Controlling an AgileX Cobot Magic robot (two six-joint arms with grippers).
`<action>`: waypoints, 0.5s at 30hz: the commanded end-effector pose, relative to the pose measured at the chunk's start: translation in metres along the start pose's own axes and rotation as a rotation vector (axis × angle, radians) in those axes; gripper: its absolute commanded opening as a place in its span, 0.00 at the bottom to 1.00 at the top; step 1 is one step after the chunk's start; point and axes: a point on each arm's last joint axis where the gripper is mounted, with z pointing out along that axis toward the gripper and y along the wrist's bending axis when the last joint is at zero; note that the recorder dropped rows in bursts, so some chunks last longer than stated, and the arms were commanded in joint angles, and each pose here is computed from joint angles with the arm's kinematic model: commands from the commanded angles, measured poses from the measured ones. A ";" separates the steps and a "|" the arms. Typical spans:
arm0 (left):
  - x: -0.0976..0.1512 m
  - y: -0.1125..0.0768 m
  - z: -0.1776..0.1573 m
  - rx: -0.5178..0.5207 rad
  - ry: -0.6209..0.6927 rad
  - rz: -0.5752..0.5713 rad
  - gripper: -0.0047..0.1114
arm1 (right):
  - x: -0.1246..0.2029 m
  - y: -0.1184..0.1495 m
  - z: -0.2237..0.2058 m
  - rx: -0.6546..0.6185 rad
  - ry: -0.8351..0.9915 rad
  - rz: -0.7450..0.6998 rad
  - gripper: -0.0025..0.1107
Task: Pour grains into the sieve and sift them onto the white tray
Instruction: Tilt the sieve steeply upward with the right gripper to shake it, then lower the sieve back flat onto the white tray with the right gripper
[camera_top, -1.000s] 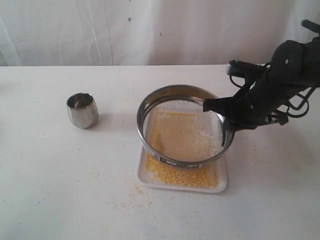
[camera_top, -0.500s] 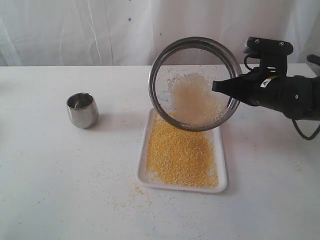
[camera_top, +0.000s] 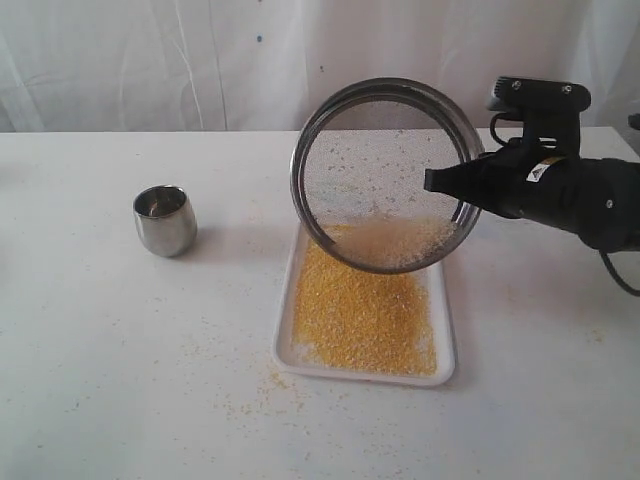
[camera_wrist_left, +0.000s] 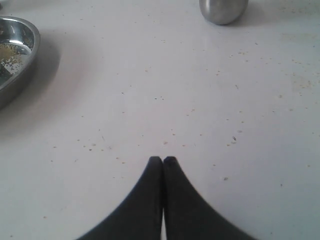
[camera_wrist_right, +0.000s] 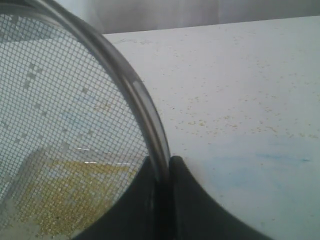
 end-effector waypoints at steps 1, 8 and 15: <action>0.003 -0.001 0.000 0.006 0.023 0.000 0.04 | -0.018 0.005 -0.004 -0.020 -0.002 -0.002 0.02; 0.003 -0.001 0.000 0.006 0.023 0.000 0.04 | -0.051 0.023 0.028 -0.089 0.738 0.037 0.02; 0.003 -0.001 0.000 0.006 0.023 0.000 0.04 | -0.066 0.015 0.032 -0.065 0.900 0.086 0.02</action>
